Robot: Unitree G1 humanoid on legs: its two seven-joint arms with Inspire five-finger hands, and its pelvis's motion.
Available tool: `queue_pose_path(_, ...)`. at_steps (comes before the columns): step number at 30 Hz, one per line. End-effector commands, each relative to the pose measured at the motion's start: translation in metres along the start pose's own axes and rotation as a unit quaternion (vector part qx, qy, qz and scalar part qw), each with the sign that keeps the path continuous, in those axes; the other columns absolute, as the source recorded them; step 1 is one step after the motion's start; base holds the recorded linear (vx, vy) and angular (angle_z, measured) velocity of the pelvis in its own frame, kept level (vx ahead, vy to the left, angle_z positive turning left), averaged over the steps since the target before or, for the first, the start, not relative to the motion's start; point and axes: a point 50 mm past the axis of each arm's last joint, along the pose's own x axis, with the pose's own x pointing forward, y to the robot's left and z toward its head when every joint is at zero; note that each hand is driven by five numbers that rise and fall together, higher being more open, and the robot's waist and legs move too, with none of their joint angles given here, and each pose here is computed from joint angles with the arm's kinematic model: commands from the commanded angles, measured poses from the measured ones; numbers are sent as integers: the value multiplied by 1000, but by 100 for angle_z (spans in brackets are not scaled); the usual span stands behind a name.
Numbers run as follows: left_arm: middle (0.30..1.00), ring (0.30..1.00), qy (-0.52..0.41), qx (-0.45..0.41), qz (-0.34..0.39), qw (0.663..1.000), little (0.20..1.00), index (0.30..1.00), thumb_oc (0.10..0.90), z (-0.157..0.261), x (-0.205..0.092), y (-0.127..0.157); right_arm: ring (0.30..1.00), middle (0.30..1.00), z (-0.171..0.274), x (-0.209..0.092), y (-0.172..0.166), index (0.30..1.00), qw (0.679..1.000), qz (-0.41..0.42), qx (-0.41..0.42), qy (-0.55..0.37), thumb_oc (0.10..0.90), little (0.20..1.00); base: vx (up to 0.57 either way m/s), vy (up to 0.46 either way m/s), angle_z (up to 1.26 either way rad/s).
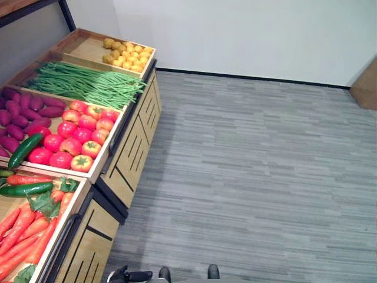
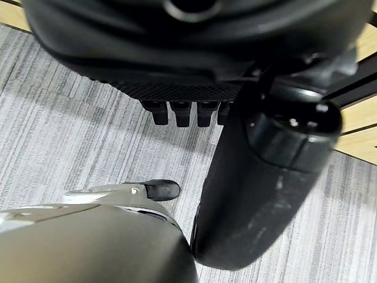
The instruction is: Get the vegetables into the basket
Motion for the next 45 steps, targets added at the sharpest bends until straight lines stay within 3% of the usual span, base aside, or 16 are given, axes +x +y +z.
queue_pose_path(1,1000,1000,6,8,7,1000,1000,1000,900,3,1,-3,300,300,33,0,-27,300,999,-36,-3,-39,400,300,-20,-29,10)
queue_pose_path(26,1000,1000,8,-39,17,999,1000,1000,900,7,2,5,300,300,90,-10,-68,300,986,-97,-1,-136,400,300,-63,-46,71)
queue_pose_path(34,1000,1000,38,-25,30,999,1000,1000,900,-9,1,14,300,300,72,-5,-50,300,992,-73,7,-102,400,300,82,65,100)
queue_pose_path(45,1000,1000,33,-46,51,997,1000,1000,900,-7,1,27,300,300,63,-4,-48,300,994,-70,31,-81,400,300,117,96,10)
